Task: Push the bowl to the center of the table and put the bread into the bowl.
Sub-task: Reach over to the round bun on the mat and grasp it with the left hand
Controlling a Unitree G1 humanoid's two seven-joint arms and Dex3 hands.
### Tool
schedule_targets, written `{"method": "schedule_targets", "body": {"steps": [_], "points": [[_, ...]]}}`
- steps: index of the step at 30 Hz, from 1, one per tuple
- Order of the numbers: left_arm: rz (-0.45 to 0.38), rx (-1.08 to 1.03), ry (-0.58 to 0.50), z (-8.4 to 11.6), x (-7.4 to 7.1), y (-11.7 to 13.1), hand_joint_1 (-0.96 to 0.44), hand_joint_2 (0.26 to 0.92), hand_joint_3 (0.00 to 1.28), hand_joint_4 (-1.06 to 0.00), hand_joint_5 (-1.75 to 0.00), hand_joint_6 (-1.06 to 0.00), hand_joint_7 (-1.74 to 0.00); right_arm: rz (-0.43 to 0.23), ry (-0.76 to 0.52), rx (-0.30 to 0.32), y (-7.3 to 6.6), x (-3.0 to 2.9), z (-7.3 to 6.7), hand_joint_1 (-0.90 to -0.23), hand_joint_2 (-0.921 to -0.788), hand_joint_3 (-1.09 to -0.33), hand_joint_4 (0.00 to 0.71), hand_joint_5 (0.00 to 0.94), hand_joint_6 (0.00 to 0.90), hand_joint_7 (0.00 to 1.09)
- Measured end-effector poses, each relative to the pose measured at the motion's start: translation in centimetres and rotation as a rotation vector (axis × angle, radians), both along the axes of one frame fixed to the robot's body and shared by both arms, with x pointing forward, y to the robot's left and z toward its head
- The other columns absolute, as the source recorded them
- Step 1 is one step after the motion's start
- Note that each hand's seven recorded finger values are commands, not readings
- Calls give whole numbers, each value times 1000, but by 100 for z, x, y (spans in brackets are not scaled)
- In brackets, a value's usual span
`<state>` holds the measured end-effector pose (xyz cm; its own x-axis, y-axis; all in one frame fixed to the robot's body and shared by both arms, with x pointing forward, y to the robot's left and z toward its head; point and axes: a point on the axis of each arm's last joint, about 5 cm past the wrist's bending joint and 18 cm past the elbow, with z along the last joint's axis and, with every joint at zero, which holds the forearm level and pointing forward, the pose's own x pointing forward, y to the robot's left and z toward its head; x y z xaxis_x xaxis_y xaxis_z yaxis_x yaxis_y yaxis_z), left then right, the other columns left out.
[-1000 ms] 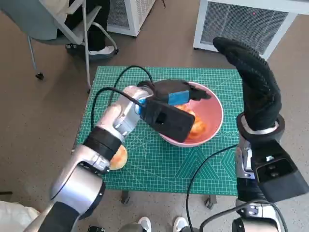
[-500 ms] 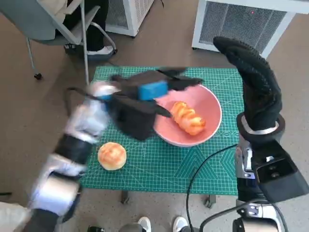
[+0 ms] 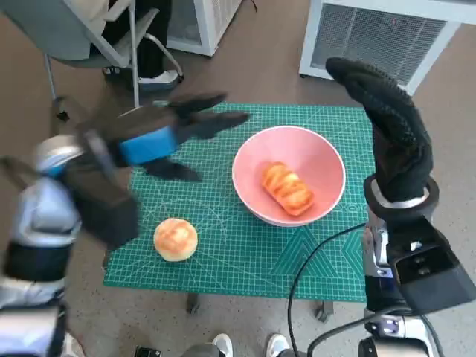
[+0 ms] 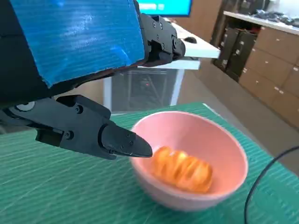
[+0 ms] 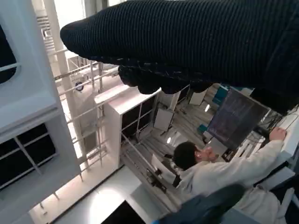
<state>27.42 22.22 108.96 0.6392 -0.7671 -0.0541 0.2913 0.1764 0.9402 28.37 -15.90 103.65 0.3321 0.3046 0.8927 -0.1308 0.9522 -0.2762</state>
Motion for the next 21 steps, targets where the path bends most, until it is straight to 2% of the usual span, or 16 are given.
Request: {"method": "schedule_targets", "body": {"steps": [9,21], "points": [[37,16,36,-116,-253,312,-251,876,4,-219,-26,-334,-48,3,10,3,-5,8,-12,-632,-921,-711,292,2,20,653],[59,51,117,-344,-429,414,-209,886,6,-206,-5,-318,-30,23,22,13,-3,24,-23,-643,-921,-711,282,0,20,654]]}}
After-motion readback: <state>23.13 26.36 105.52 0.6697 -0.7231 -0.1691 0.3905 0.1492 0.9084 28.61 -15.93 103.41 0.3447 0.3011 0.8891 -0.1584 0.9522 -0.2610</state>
